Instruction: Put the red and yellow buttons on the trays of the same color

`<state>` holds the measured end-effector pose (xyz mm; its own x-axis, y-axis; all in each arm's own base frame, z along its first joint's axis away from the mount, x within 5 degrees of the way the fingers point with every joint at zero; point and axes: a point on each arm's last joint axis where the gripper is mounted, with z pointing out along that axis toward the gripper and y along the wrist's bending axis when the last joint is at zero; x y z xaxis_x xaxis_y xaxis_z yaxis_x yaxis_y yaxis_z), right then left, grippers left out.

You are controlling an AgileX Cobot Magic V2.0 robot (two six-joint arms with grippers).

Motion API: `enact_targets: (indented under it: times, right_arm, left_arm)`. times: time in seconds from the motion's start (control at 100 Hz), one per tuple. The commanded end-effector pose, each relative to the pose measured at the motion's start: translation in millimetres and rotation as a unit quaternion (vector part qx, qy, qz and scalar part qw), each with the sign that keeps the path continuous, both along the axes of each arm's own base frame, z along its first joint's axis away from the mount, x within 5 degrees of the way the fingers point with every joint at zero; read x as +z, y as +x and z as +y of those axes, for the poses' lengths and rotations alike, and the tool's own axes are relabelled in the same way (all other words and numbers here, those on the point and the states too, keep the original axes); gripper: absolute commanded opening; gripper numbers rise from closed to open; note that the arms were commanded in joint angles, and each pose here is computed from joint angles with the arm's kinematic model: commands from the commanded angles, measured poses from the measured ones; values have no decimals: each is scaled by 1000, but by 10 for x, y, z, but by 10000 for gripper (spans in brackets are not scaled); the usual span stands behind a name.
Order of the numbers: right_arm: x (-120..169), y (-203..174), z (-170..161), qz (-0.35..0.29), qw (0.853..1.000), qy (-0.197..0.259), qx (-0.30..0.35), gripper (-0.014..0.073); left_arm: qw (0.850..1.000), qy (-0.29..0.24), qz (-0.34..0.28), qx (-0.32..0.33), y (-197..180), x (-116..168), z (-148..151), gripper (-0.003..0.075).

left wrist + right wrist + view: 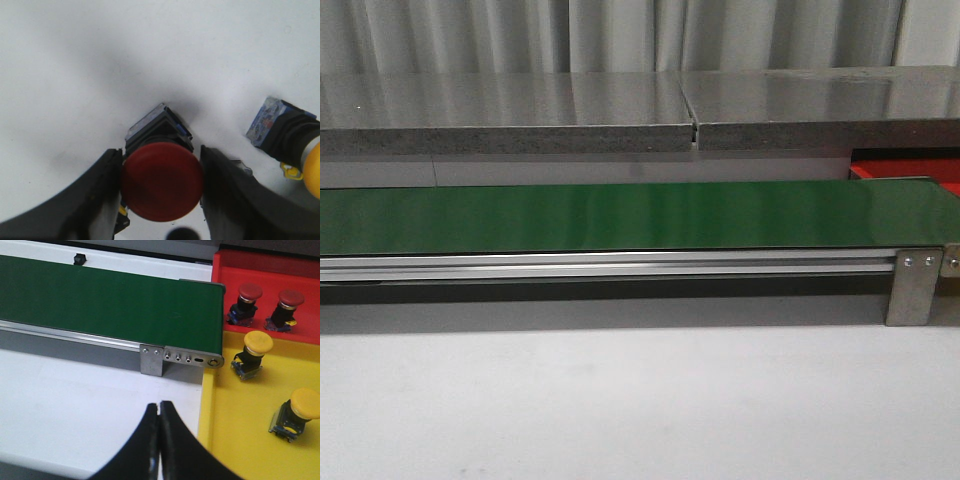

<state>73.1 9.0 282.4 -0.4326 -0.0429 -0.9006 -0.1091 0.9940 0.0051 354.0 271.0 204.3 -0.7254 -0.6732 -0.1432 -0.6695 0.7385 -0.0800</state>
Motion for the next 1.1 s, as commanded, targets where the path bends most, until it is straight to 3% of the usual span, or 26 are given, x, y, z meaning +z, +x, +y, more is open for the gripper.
enact_targets:
  times: [0.0,0.35,0.58,0.82,1.09]
  right_arm:
    - [132,28,-6,-43,999,-3,-2,-68]
    - [132,28,-6,-43,999,-3,-2,-68]
    - [132,28,-6,-43,999,-3,-2,-68]
    - [132,28,-6,-43,999,-3,-2,-68]
    - [132,28,-6,-43,999,-3,-2,-68]
  left_arm:
    - [997,43,-57,-1,-53,529,-31,261]
    - [989,92,-110,-34,-237,1232,-298,261]
    - [982,97,-137,-85,-228,1564,-718,261]
    - [975,81,-133,-160,18,1521,-1221,261]
    - [970,59,-108,-211,269,1276,-1534,261]
